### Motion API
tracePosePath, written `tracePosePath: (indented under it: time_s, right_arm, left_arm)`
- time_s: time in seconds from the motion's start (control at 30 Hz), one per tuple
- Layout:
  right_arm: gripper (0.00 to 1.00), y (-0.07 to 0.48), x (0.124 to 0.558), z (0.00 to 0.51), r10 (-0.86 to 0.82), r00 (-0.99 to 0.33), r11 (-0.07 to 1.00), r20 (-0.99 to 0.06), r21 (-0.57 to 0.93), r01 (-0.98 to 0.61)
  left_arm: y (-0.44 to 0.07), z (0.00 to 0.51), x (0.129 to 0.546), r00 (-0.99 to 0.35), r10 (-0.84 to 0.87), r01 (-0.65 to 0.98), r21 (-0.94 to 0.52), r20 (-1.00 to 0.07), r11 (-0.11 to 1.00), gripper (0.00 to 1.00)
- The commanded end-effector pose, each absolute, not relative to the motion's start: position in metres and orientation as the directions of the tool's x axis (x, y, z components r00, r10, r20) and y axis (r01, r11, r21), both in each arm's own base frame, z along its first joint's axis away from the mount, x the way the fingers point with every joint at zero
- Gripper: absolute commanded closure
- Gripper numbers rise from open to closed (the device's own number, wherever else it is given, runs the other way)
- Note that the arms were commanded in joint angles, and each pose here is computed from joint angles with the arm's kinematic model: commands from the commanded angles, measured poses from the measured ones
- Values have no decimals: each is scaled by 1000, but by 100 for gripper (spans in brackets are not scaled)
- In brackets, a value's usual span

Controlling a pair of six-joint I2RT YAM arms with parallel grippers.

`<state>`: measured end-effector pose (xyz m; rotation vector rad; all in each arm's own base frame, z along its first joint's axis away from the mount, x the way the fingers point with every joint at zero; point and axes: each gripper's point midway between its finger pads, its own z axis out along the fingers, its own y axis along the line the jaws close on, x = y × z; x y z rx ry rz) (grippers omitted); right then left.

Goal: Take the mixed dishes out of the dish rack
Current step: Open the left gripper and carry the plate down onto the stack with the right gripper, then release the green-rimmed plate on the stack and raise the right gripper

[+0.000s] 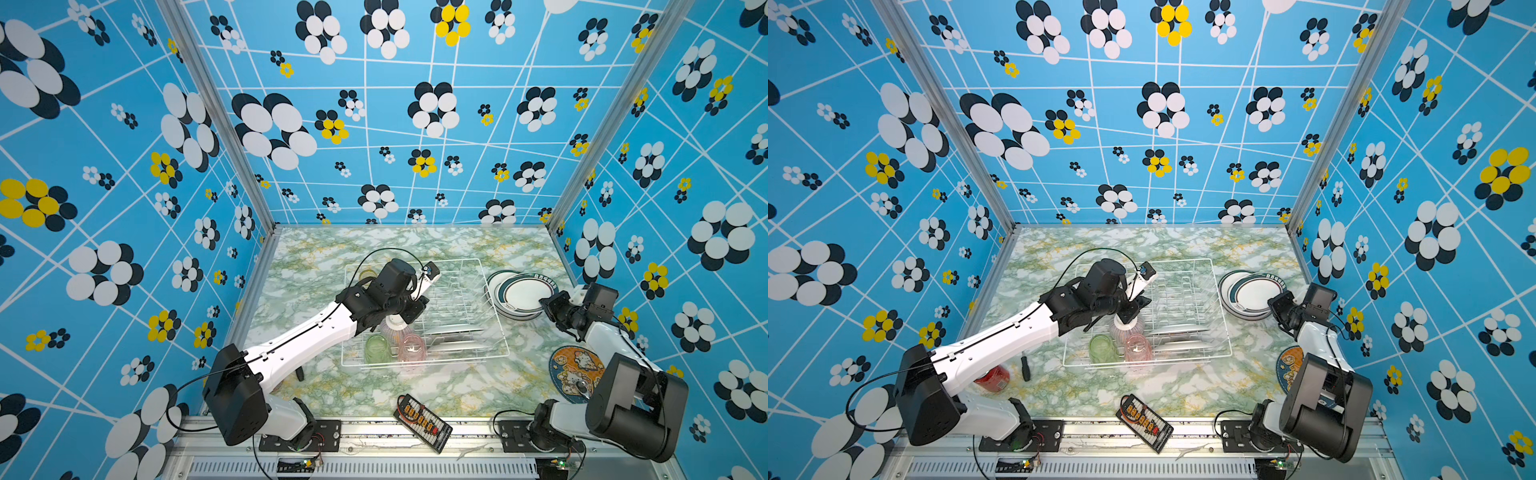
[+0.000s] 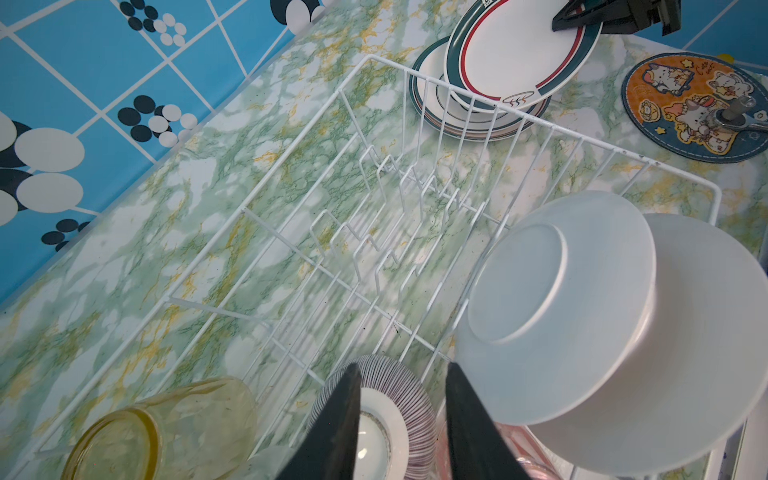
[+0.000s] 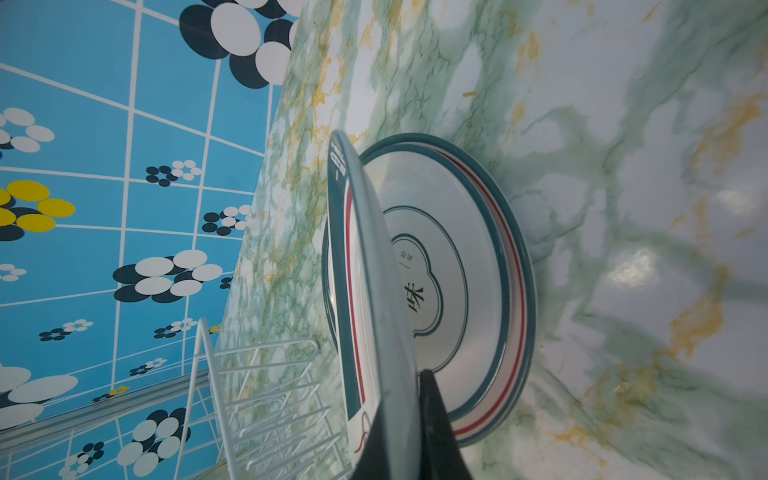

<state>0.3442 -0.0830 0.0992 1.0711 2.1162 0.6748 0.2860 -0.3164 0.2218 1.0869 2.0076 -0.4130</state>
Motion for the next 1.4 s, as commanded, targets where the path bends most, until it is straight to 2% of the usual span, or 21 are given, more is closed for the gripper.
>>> tracePosePath:
  time_s: [0.0, 0.27, 0.5, 0.7, 0.87, 1.27, 1.37]
  right_arm:
    - [91, -81, 355, 103, 825, -455, 534, -335, 724, 436]
    - [87, -80, 358, 86, 825, -481, 522, -295, 722, 453]
    - [70, -82, 352, 81, 802, -521, 560, -292, 669, 488]
    - [60, -87, 341, 79, 767, -569, 616, -296, 586, 526]
    - [57, -90, 337, 76, 751, -587, 640, -301, 549, 537]
    - [57, -88, 345, 64, 715, -629, 686, -304, 476, 550]
    - [52, -88, 347, 62, 687, -658, 719, -308, 422, 553]
  left_arm:
    - [-320, 229, 289, -292, 562, 813, 109, -774, 571, 64]
    - [-322, 226, 290, -297, 569, 816, 106, -767, 569, 64]
    - [-323, 223, 291, -300, 572, 815, 106, -764, 569, 63]
    - [-322, 218, 292, -305, 578, 813, 109, -757, 571, 63]
    - [-321, 213, 292, -307, 582, 813, 109, -753, 571, 64]
    - [-316, 202, 292, -312, 603, 809, 127, -735, 573, 63]
    - [-315, 199, 292, -313, 609, 808, 132, -729, 574, 63]
